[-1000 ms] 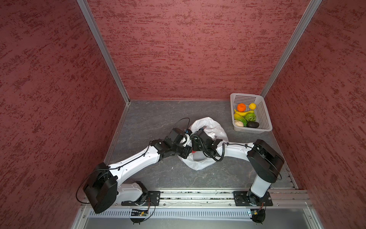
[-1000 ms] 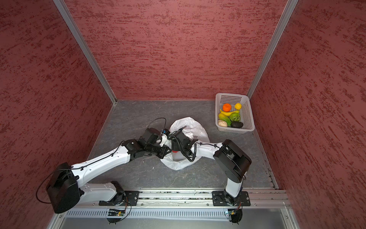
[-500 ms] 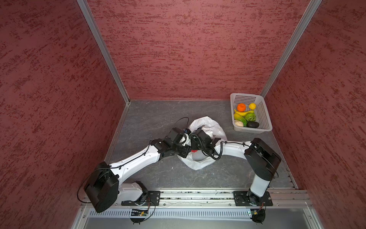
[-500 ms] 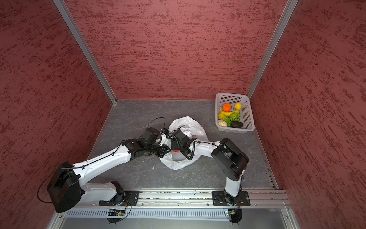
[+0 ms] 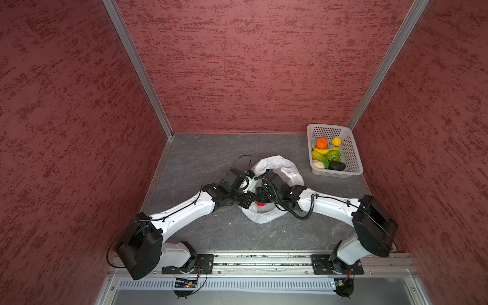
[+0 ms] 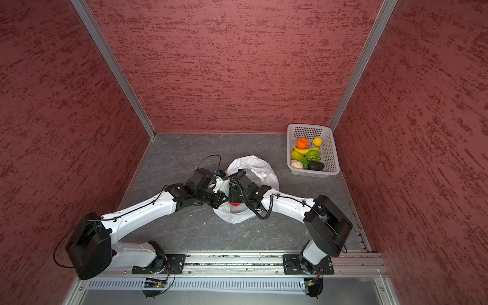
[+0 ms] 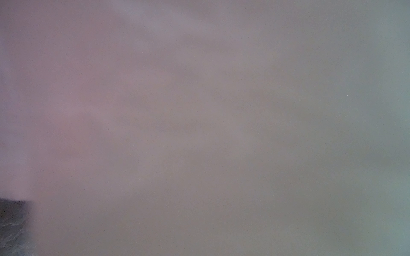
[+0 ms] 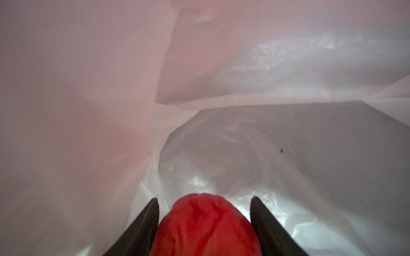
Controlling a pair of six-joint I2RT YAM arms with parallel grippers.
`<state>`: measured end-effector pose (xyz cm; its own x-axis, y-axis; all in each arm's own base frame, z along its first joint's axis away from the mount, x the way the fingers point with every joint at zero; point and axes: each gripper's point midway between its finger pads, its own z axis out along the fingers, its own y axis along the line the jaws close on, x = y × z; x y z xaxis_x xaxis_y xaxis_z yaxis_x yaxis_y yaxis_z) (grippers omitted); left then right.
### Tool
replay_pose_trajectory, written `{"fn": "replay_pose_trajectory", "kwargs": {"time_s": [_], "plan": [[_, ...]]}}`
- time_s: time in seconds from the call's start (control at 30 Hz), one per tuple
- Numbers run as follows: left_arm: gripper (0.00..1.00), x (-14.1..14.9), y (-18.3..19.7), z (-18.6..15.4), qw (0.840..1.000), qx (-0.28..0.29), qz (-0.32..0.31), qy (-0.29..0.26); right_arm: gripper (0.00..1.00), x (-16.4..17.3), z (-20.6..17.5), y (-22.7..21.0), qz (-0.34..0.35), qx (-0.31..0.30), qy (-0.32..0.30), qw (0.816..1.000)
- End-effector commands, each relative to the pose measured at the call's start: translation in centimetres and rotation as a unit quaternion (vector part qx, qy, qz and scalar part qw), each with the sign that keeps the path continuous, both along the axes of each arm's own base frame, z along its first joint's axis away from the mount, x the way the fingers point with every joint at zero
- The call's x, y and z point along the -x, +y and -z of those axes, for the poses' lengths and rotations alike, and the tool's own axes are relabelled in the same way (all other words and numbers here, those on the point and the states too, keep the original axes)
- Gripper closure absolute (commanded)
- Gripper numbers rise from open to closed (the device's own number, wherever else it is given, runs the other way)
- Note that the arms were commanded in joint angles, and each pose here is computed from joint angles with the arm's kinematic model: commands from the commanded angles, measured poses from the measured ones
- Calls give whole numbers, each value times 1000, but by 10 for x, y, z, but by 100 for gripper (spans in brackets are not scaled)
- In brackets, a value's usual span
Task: Untie the knot of the plastic bag and take out the fruit
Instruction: Pick up the fruit from the plastic bag.
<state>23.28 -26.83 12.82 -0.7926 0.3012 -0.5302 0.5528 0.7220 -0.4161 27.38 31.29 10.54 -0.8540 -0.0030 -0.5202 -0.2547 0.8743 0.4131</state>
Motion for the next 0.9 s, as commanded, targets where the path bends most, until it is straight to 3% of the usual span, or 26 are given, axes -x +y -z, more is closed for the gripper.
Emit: {"fn": "replay_pose_trajectory", "kwargs": {"time_s": [0.0,0.33,0.87], "plan": [[100,-4,-4,-7,1000,7,4,-2,44,12,-15,-6,-9,8,-2,1000],[100,-15,3,-10,1000,4,-14,-7,45,45,-44,-18,-22,-20,15,999],[100,-22,16,-6,999,-22,-30,-1,44,29,-154,-44,17,-60,-49,997]]}}
